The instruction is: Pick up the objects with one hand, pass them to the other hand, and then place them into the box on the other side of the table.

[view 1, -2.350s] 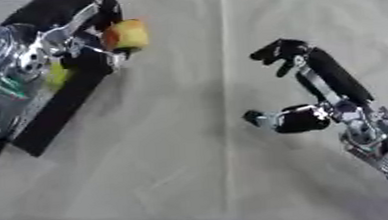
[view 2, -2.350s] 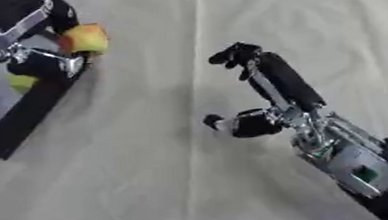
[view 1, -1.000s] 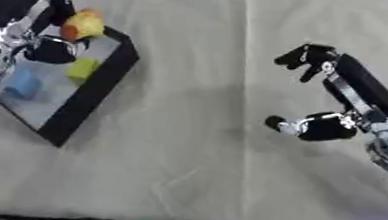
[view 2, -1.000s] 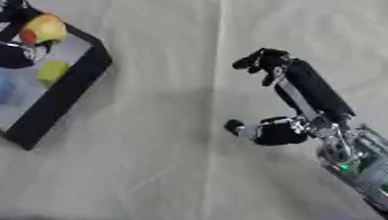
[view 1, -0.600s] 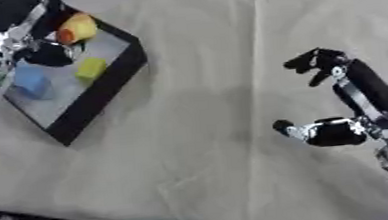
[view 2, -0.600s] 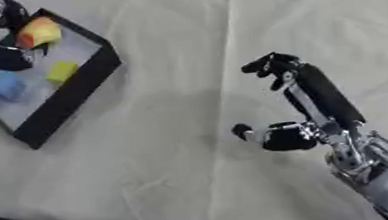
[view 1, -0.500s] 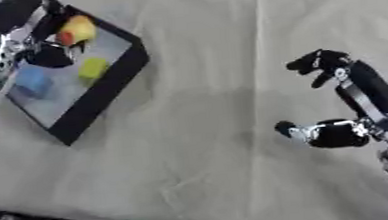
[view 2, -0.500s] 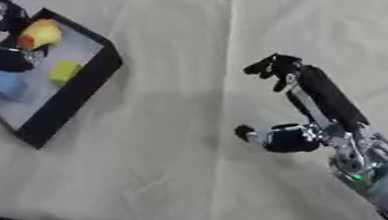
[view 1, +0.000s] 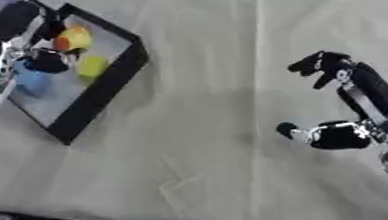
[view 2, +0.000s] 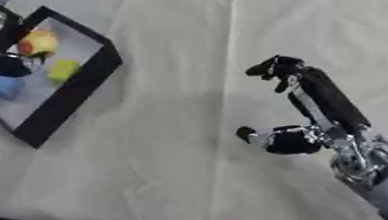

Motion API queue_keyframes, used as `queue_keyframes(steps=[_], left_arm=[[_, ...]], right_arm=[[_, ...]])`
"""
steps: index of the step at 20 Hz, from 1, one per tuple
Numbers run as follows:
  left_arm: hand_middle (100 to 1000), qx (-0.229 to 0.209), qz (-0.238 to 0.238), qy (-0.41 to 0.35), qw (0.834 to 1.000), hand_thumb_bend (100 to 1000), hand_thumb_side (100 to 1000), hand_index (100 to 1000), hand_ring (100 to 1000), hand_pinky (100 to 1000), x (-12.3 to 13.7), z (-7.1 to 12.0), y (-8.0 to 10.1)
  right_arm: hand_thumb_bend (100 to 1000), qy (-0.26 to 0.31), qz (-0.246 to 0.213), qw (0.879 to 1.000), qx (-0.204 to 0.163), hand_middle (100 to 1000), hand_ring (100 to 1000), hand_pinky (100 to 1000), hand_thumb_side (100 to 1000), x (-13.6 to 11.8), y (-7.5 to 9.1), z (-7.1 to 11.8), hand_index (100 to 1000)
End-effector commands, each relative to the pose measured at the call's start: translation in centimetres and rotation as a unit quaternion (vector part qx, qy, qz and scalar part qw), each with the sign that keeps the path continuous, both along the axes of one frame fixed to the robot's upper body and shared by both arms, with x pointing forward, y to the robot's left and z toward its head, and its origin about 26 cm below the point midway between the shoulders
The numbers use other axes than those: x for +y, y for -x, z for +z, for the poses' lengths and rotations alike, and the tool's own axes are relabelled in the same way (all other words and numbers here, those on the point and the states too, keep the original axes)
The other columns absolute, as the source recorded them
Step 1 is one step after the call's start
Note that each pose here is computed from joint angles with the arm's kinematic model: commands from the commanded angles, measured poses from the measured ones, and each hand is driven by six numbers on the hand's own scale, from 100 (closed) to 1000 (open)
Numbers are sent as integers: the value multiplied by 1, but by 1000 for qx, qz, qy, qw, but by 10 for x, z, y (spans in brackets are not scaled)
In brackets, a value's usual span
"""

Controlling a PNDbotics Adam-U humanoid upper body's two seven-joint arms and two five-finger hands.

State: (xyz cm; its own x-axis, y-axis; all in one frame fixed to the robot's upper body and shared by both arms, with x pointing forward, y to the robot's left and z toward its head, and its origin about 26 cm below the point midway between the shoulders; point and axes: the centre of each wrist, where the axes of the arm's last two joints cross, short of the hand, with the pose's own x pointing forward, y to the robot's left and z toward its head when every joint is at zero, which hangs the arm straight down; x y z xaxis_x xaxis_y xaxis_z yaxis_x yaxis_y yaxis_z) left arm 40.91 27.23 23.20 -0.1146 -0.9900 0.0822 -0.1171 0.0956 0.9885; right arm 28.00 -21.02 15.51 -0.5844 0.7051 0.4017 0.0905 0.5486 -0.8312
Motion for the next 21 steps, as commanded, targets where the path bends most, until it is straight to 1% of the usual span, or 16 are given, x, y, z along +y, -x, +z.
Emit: queue_keyframes(steps=[1,3,5,9,10,11,12,13,14,15,16,17,18,19,20,21], left_arm=[[690,-33,24,-16,999,641,669,798,752,787,11,12,-2],[716,-46,36,-21,998,675,745,817,773,799,12,12,-2],[719,-59,47,-17,997,664,783,823,774,804,13,13,-2],[704,-72,55,5,996,667,764,824,760,796,16,15,1],[698,-74,55,10,996,658,759,823,755,794,16,15,1],[681,-77,54,17,995,616,745,815,738,791,16,15,3],[679,-80,52,24,995,610,742,814,737,791,16,16,4],[662,-83,50,33,995,509,694,807,714,796,15,17,6],[662,-87,47,43,994,509,694,807,714,796,15,19,8],[649,-93,44,58,993,361,622,788,685,802,14,22,11],[650,-100,41,76,991,336,610,785,683,804,14,26,16],[646,-109,37,96,989,245,577,776,671,811,14,30,21],[639,-119,32,120,985,164,583,772,659,821,14,35,26],[630,-129,24,147,980,117,589,769,650,828,13,39,33],[629,-140,14,174,975,106,592,769,648,830,14,44,40],[623,-152,3,201,968,100,616,770,644,847,15,48,46]], right_arm=[[645,1,4,1000,-16,702,725,575,118,0,2,7,778],[645,1,4,1000,-16,702,725,575,118,0,2,7,777],[646,2,4,1000,-18,701,724,575,114,-1,2,7,777],[646,1,3,1000,-22,701,724,575,112,-2,2,7,777],[646,1,3,1000,-23,701,724,575,112,-3,2,7,776],[645,0,2,1000,-24,700,723,574,111,-3,2,7,776],[645,-1,2,1000,-25,700,723,574,111,-4,2,7,776],[643,-2,2,1000,-27,700,723,574,110,-4,2,7,776],[643,-2,3,1000,-28,700,723,574,110,-5,2,6,776],[639,-3,3,1000,-30,700,724,574,109,-5,2,6,776],[637,-4,3,999,-33,701,724,574,109,-6,2,6,776],[620,-7,2,999,-37,701,724,574,113,-7,2,6,775],[581,-11,0,999,-44,701,724,572,125,-9,2,6,774],[536,-17,-3,999,-52,700,724,572,140,-12,1,7,773],[524,-25,-7,998,-61,699,724,572,145,-15,1,8,773],[465,-35,-12,997,-71,692,725,570,147,-18,0,9,772]])
